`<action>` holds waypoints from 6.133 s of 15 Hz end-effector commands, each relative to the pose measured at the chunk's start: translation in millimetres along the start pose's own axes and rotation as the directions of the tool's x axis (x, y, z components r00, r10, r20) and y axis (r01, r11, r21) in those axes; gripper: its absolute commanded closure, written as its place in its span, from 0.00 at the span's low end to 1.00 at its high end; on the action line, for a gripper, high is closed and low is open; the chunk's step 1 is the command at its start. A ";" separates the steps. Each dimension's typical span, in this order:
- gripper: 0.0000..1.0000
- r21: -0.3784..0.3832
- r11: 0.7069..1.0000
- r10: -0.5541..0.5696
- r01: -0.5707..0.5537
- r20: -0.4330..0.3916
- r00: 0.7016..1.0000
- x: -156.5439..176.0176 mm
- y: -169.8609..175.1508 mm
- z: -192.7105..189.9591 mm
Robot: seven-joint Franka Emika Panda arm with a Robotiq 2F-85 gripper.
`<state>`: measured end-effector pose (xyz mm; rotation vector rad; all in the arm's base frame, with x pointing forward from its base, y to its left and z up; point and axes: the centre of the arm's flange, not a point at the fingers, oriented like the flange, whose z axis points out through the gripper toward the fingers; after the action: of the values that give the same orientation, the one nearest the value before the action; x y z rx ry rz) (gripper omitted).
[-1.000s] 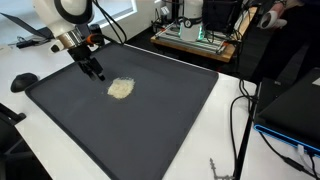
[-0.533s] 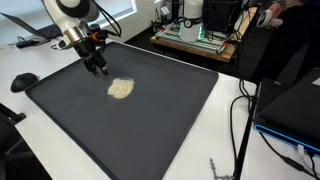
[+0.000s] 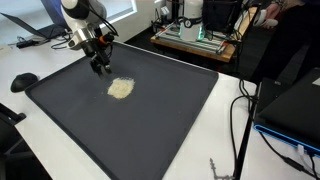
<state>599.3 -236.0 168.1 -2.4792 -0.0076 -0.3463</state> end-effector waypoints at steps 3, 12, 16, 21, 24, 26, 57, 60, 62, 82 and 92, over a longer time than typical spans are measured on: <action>0.00 0.016 1.000 0.004 -0.004 -0.031 1.000 -9.4 7.5 -0.5; 0.00 0.072 0.997 -0.007 0.014 -0.099 0.995 -27.9 19.5 -0.6; 0.00 0.055 0.995 -0.078 0.088 -0.171 0.982 -52.3 25.5 -1.4; 0.00 0.021 0.984 -0.171 0.180 -0.217 0.961 -83.1 15.7 5.2; 0.00 0.031 0.988 -0.137 0.149 -0.255 0.957 -92.6 -1.8 -3.4; 0.00 0.038 0.993 -0.096 0.110 -0.273 0.957 -94.9 -13.4 -9.7; 0.00 -0.348 0.917 -0.221 0.194 -0.038 0.974 -124.1 -76.6 -15.0; 0.00 -0.390 0.885 -0.284 0.254 -0.022 0.958 -127.5 -84.1 -8.3; 0.00 -0.412 0.867 -0.312 0.279 -0.013 0.950 -128.1 -89.9 -6.7; 0.00 -0.455 0.855 -0.202 0.250 0.153 0.967 -106.7 -93.2 -31.2; 0.00 -0.471 0.799 -0.316 0.373 0.198 0.928 -98.1 -104.2 -31.4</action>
<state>491.3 -170.0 213.7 -3.0231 -0.4112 -0.3578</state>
